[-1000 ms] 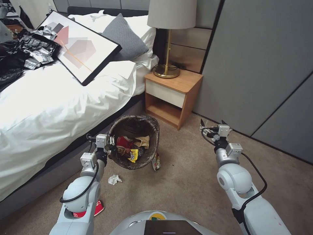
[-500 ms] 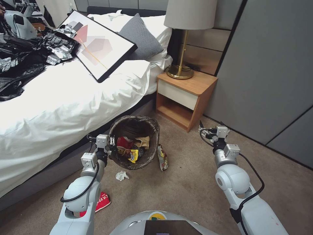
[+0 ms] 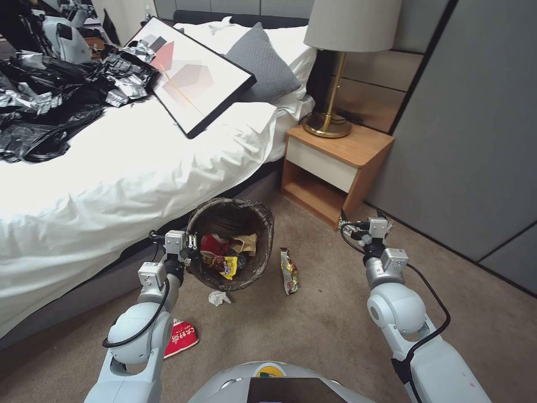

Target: Pick up the trash bin, then pick up the garbage from the floor and place it into the trash bin.

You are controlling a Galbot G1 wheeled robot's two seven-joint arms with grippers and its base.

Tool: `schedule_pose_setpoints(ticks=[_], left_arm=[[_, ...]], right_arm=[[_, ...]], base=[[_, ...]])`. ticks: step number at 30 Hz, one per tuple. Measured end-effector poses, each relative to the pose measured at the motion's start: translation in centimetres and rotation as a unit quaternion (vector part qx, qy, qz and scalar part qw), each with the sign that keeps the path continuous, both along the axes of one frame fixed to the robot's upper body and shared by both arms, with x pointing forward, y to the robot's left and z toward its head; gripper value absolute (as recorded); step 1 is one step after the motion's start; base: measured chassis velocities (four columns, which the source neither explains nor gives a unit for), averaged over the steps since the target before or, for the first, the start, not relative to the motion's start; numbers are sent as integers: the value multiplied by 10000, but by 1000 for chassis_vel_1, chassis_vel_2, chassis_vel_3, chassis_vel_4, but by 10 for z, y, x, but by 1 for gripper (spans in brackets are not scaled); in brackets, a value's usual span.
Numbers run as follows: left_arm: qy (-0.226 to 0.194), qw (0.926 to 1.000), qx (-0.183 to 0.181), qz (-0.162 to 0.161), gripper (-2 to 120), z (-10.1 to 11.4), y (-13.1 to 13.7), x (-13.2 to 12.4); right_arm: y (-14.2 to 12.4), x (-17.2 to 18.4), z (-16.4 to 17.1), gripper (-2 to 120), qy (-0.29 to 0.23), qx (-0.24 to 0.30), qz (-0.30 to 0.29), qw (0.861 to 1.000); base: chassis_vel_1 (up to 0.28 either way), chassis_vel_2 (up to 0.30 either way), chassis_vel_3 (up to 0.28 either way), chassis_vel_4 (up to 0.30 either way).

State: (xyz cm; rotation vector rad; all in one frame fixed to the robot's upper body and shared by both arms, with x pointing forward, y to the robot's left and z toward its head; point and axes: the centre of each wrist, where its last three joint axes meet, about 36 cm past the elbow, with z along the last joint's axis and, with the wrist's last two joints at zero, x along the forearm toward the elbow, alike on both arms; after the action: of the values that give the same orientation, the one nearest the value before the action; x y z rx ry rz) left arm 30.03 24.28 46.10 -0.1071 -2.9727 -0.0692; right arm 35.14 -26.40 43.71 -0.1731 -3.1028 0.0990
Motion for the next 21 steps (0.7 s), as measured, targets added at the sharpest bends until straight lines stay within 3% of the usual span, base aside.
schedule_pose_setpoints(ticks=[21], left_arm=[[0,10000,-35,36,2,0,1,0]], right_arm=[[2,0,2,100,84,-70,-24,9999]], base=[[36,33,36,31]])
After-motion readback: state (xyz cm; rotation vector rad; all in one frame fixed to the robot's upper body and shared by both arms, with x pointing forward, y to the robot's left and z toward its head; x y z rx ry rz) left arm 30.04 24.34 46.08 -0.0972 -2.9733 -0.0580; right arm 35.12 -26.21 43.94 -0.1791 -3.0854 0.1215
